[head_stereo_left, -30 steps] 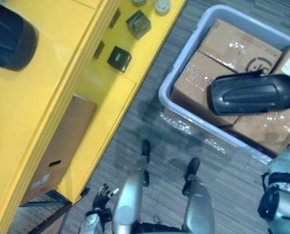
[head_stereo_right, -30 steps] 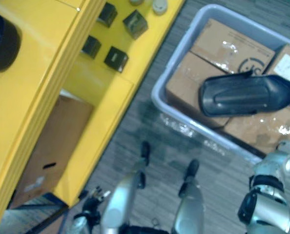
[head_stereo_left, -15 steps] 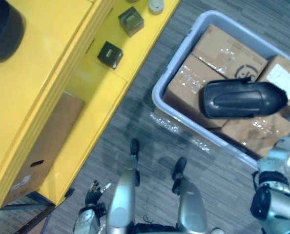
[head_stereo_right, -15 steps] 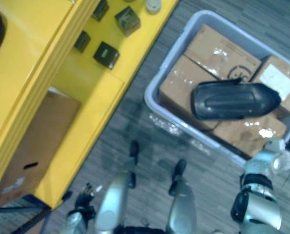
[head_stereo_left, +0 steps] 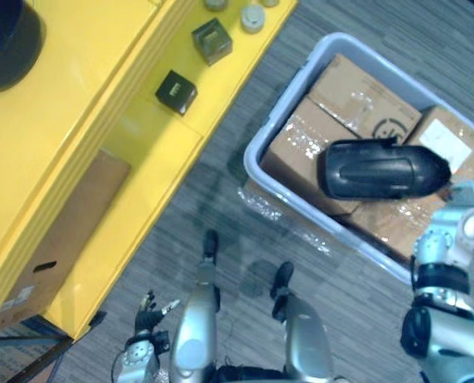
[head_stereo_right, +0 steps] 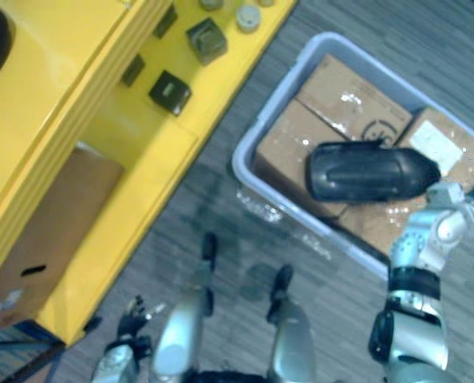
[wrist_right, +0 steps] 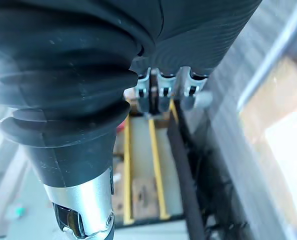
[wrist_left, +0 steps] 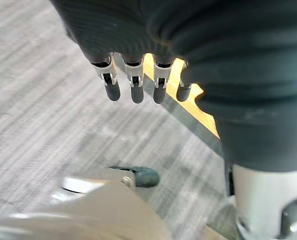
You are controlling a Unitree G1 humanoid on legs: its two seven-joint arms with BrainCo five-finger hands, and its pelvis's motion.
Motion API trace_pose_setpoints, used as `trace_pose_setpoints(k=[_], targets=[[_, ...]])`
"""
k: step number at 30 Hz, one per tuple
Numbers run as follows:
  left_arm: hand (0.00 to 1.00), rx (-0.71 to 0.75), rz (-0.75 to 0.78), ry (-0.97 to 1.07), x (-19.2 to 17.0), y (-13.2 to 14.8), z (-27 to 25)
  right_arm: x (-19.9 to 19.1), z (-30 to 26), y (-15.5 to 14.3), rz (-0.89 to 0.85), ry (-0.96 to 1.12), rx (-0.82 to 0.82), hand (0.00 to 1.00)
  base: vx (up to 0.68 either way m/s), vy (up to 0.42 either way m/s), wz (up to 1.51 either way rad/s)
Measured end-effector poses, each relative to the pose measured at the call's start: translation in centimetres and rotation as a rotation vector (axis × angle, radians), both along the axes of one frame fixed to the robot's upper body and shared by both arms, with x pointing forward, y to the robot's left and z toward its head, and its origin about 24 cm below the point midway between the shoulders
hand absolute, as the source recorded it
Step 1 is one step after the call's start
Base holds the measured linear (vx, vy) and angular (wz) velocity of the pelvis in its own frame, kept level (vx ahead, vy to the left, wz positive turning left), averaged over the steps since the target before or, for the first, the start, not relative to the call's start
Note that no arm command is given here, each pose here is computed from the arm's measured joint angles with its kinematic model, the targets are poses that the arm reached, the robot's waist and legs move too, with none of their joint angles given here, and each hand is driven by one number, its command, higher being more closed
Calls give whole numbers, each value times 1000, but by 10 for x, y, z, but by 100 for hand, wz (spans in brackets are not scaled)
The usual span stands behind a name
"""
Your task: Walk over and take plastic housings, then place them on the shelf
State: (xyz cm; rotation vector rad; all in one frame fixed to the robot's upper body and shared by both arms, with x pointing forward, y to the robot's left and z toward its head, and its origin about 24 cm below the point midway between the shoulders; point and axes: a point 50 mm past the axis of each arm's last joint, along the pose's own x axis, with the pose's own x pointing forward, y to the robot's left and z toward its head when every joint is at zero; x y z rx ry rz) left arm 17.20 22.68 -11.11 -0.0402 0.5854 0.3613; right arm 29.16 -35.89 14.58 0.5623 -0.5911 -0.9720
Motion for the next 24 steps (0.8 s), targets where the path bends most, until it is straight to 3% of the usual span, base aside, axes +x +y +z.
trace_pose_setpoints(k=[8,16,24], targets=[[0,-29,-31,-75,19,-5,10,-5,-27,-10,-80,70,157,0,15,-38,-9],[0,-35,-67,-75,28,-14,11,9,-38,-7,14,116,209,0,29,-20,5],[0,-85,-65,-23,19,-26,0,15,-6,-30,13,166,143,0,31,-10,21]])
